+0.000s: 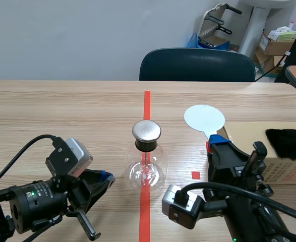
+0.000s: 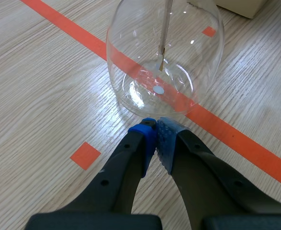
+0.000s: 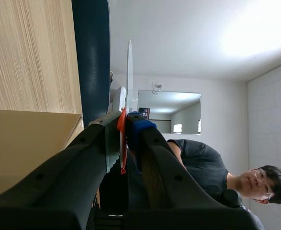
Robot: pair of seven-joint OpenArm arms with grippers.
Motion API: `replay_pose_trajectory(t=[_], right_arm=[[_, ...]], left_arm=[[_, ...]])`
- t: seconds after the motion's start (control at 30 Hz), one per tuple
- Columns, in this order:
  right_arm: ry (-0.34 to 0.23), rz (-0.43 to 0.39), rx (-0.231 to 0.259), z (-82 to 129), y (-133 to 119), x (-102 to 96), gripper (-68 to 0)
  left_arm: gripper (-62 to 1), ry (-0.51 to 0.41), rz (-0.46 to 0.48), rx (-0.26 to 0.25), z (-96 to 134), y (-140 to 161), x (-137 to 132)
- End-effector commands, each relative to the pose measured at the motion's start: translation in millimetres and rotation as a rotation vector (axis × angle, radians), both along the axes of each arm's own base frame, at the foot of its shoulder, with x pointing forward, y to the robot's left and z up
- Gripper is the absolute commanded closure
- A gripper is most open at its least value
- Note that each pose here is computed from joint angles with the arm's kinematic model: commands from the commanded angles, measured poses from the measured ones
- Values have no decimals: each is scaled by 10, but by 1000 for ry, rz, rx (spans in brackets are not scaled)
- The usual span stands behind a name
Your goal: Do the electroscope experiment
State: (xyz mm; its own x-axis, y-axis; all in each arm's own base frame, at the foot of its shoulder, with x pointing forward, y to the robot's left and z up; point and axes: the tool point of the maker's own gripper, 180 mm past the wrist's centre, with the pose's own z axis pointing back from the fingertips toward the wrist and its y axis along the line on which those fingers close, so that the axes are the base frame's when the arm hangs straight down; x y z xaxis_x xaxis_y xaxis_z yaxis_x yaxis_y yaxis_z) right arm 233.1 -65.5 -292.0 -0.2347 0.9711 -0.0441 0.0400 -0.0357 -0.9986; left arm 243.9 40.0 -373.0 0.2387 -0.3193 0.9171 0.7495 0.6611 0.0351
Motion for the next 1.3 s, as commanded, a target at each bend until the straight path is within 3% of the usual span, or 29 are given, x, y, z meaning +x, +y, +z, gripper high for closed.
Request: replay_pose_trajectory(t=[0.0,0.63,1.27], right_arm=[[-31,3,10,88,7,33,-8],[-30,33,9,86,60,20,-8],[-55,332,1,121,548,-200,-8]], left_arm=[[-13,-22,2,-20,77,-33,44],[-13,-20,1,-18,73,-32,43],[-12,-21,2,-18,73,-30,44]])
